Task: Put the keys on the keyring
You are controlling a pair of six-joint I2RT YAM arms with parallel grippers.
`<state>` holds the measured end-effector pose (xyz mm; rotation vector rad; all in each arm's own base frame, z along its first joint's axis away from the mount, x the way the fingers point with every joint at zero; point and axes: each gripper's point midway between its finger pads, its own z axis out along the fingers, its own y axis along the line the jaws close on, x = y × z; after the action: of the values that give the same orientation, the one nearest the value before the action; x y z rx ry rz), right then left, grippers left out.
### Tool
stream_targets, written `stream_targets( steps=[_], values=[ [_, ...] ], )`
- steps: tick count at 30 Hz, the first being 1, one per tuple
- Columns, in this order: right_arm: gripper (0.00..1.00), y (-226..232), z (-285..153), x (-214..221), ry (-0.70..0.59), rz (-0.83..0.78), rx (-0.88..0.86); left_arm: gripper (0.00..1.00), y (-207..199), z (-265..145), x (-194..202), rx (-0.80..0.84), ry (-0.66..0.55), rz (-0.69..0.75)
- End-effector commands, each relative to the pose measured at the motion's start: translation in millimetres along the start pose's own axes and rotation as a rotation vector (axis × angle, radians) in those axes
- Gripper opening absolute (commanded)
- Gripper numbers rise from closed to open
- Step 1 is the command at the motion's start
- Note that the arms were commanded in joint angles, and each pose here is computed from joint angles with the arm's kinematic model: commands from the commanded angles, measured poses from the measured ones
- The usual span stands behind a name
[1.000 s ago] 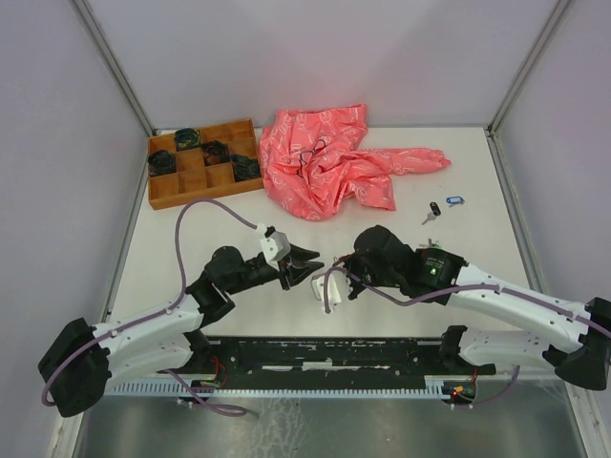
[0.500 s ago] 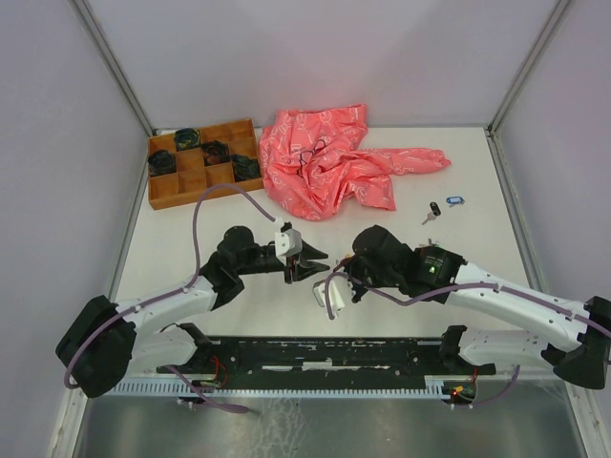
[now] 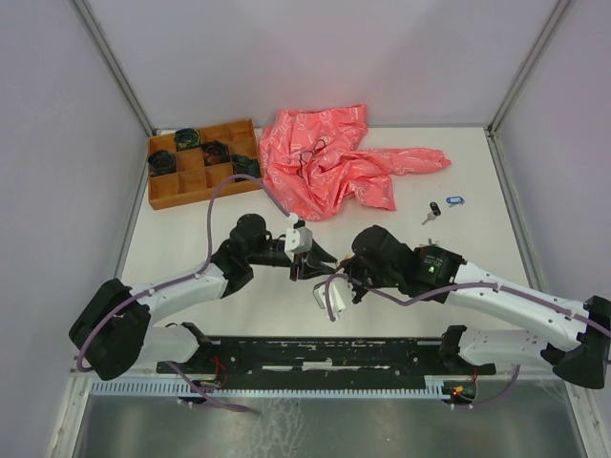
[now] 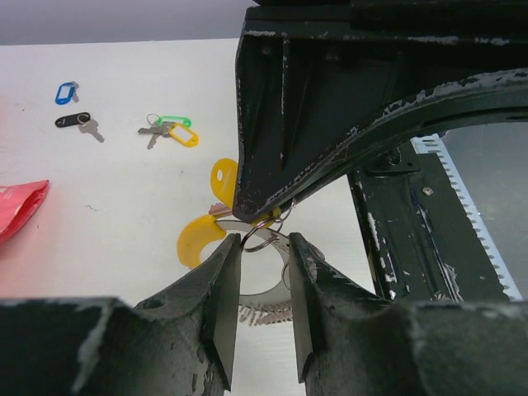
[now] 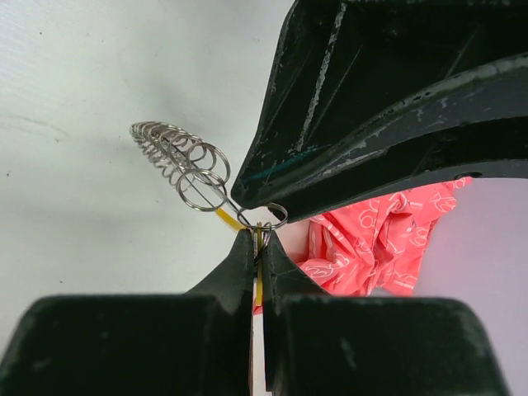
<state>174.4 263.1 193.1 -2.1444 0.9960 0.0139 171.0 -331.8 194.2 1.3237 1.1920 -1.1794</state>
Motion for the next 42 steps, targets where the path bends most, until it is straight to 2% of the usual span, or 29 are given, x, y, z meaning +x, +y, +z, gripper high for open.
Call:
stream_targets(
  steps=[1,7,12,19,25,28,35,42],
  values=[
    [0.01,-28,-11,-15,-0.045,-0.02,0.075,0.36,-4,3,-14,0.068,-0.026,0.057],
    [0.01,-28,-12,-13,-0.034,-0.019,0.078,0.26,-4,6,-15,0.088,-0.02,0.034],
    [0.01,-26,-16,-8,-0.011,-0.004,0.091,0.04,-4,5,-16,0.079,-0.013,0.022],
    [0.01,-14,-17,9,0.051,0.043,0.103,0.03,2,-8,-26,-0.039,-0.01,0.034],
    [0.01,-6,-4,11,0.042,0.099,0.115,0.03,11,-17,-39,-0.153,-0.052,-0.003],
    [0.06,-11,0,8,0.021,0.157,0.146,0.03,15,-19,-43,-0.19,-0.075,-0.038],
    [0.26,-22,-3,7,-0.001,0.361,0.25,0.03,35,-28,-32,-0.349,-0.083,-0.109],
    [0.44,-36,-15,25,0.04,0.71,0.459,0.03,56,-42,-15,-0.528,-0.092,-0.186]
  ],
)
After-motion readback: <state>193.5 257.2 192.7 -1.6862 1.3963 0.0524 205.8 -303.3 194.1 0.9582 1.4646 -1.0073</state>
